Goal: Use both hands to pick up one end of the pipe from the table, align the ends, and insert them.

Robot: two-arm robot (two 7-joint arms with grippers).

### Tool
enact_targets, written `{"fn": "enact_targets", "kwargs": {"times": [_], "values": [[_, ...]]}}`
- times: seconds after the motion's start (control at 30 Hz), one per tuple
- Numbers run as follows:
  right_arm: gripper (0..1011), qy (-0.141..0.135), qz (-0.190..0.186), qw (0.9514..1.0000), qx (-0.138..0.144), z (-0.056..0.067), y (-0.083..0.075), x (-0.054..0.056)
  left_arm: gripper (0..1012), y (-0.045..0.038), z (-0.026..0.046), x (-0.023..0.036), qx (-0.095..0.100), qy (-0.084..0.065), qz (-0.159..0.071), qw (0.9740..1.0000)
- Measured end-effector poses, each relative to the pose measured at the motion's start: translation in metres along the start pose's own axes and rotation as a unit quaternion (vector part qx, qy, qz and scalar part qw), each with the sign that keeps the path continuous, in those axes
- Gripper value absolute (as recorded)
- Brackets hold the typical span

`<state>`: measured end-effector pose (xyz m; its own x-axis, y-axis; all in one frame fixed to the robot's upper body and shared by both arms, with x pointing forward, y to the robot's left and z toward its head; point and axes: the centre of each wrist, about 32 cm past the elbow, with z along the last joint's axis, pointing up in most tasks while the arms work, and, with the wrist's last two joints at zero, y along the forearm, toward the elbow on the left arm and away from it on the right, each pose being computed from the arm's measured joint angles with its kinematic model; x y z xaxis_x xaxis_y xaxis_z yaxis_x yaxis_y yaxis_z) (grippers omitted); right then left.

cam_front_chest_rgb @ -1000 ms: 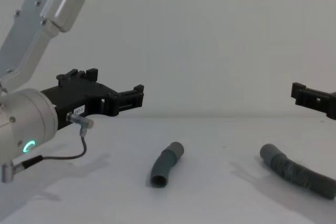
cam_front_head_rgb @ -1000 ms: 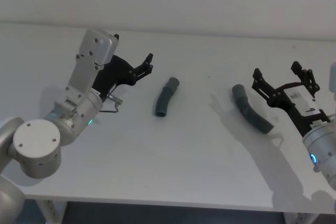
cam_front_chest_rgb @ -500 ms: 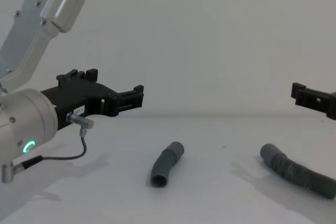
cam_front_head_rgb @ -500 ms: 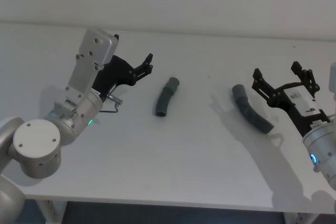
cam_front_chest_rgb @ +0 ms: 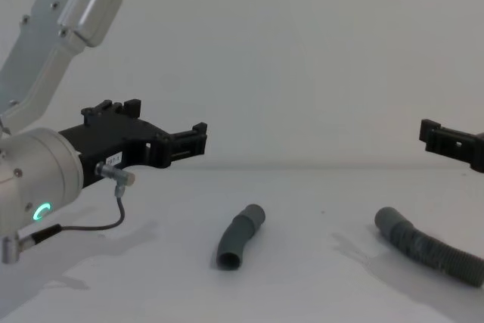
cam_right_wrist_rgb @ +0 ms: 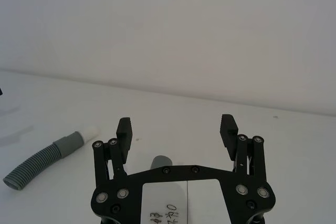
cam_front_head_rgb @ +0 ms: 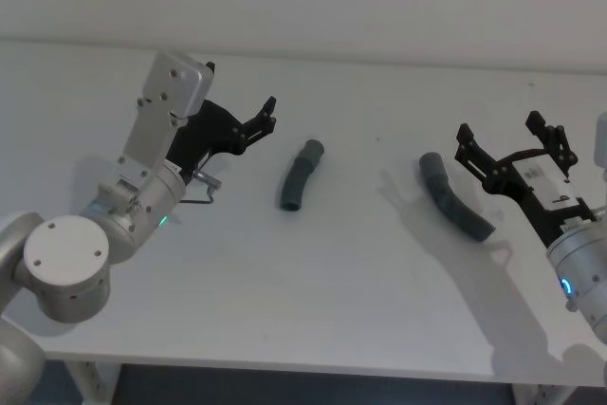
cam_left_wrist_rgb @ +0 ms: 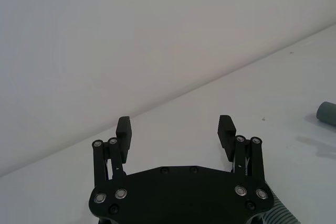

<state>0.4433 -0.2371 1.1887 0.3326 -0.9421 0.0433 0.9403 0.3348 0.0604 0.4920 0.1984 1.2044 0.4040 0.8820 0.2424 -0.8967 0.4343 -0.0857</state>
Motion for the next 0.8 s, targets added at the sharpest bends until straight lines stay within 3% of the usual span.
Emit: {"fn": "enact_targets", "kwargs": {"times": [0.8], "values": [[1001, 0.0, 0.0, 1.0, 0.0, 0.0, 0.0, 0.0, 1001, 0.0, 0.0002, 0.0, 0.0, 0.0, 0.0, 1.0]]}}
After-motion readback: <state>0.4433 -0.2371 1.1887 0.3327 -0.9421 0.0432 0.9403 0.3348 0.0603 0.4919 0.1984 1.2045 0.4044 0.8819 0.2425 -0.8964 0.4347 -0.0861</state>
